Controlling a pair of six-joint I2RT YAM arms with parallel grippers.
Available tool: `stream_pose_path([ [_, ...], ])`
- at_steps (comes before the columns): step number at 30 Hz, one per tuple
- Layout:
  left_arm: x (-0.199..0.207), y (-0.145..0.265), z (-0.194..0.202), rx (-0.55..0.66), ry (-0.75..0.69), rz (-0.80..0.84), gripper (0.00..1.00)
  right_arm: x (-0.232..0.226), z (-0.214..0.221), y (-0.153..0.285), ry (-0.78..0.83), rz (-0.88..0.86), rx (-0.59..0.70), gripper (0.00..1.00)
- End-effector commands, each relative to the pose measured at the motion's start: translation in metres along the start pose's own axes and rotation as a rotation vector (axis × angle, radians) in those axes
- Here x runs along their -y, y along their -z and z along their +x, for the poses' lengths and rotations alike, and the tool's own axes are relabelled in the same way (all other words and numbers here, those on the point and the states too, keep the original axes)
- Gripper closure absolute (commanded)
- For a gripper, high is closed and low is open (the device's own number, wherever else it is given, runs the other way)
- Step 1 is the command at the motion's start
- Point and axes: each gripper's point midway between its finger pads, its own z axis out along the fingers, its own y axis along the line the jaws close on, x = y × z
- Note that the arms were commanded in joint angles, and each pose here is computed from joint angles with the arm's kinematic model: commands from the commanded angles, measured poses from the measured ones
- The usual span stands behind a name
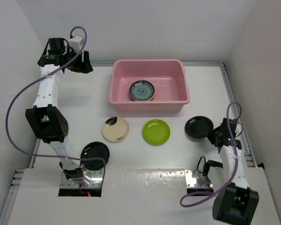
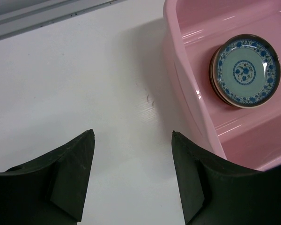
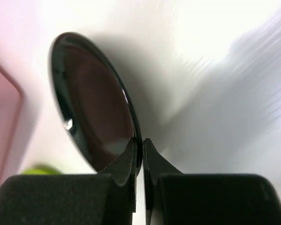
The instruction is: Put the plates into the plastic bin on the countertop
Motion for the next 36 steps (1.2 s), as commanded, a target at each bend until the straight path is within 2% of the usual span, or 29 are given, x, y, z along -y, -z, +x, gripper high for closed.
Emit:
stream_pose_path([
  [1,0.002,0.023,-0.019,0.069,-0.032,-0.008,0.31,-0.009,-0.053,0.018,-0.069,0.001,0.233,1.0],
  [4,-0.002,0.025,-0.022,0.072,-0.046,-0.031,0.31,-0.035,-0.093,0.045,-0.074,-0.026,0.335,1.0],
  [5,-0.002,0.025,-0.022,0.072,-0.046,-0.031,0.31,-0.059,-0.118,0.067,-0.068,-0.082,0.392,1.0],
  [7,-0.01,0.024,-0.019,0.063,-0.036,-0.049,0.31,-0.076,-0.135,0.079,-0.052,-0.116,0.429,1.0],
  [8,-0.015,0.026,-0.018,0.064,-0.03,-0.058,0.31,-0.106,-0.156,0.096,-0.039,-0.171,0.471,1.0],
  [10,-0.016,0.027,-0.018,0.067,-0.016,-0.053,0.31,-0.123,-0.168,0.096,-0.025,-0.176,0.483,1.0],
  [11,-0.022,0.027,-0.012,0.056,-0.003,-0.061,0.31,-0.162,-0.182,0.121,-0.002,-0.285,0.541,1.0],
  [13,-0.027,0.025,-0.003,0.039,0.013,-0.066,0.31,-0.194,-0.191,0.127,0.028,-0.341,0.55,1.0],
  [15,-0.033,0.025,0.005,0.024,0.02,-0.074,0.31,-0.249,-0.175,0.121,0.144,-0.427,0.507,1.0],
  [16,-0.04,0.028,0.012,0.014,0.033,-0.093,0.31,-0.283,-0.161,0.137,0.204,-0.504,0.488,1.0],
  [17,-0.045,0.029,0.016,0.007,0.045,-0.101,0.31,-0.299,-0.142,0.1,0.29,-0.474,0.412,1.0],
  [18,-0.043,0.031,0.017,0.007,0.045,-0.101,0.31,-0.346,-0.124,0.127,0.355,-0.586,0.398,1.0],
  [20,-0.05,0.033,0.026,-0.012,0.048,-0.129,0.31,-0.386,-0.076,0.1,0.511,-0.619,0.275,1.0],
  [21,-0.05,0.033,0.026,-0.012,0.048,-0.129,0.31,-0.397,-0.06,0.095,0.538,-0.651,0.223,1.0],
  [25,-0.054,0.032,0.041,-0.045,0.049,-0.141,0.31,-0.421,-0.002,0.036,0.639,-0.654,0.045,1.0],
  [26,-0.054,0.034,0.046,-0.054,0.053,-0.148,0.31,-0.431,0.004,0.036,0.653,-0.676,0.024,1.0],
  [27,-0.057,0.035,0.047,-0.054,0.058,-0.155,0.31,-0.433,0.021,0.012,0.673,-0.644,-0.018,1.0],
  [32,-0.058,0.031,0.061,-0.087,0.074,-0.155,0.31,-0.43,0.046,-0.033,0.679,-0.604,-0.106,1.0],
  [36,-0.059,0.031,0.065,-0.091,0.084,-0.151,0.31,-0.426,0.049,-0.05,0.672,-0.58,-0.122,1.0],
])
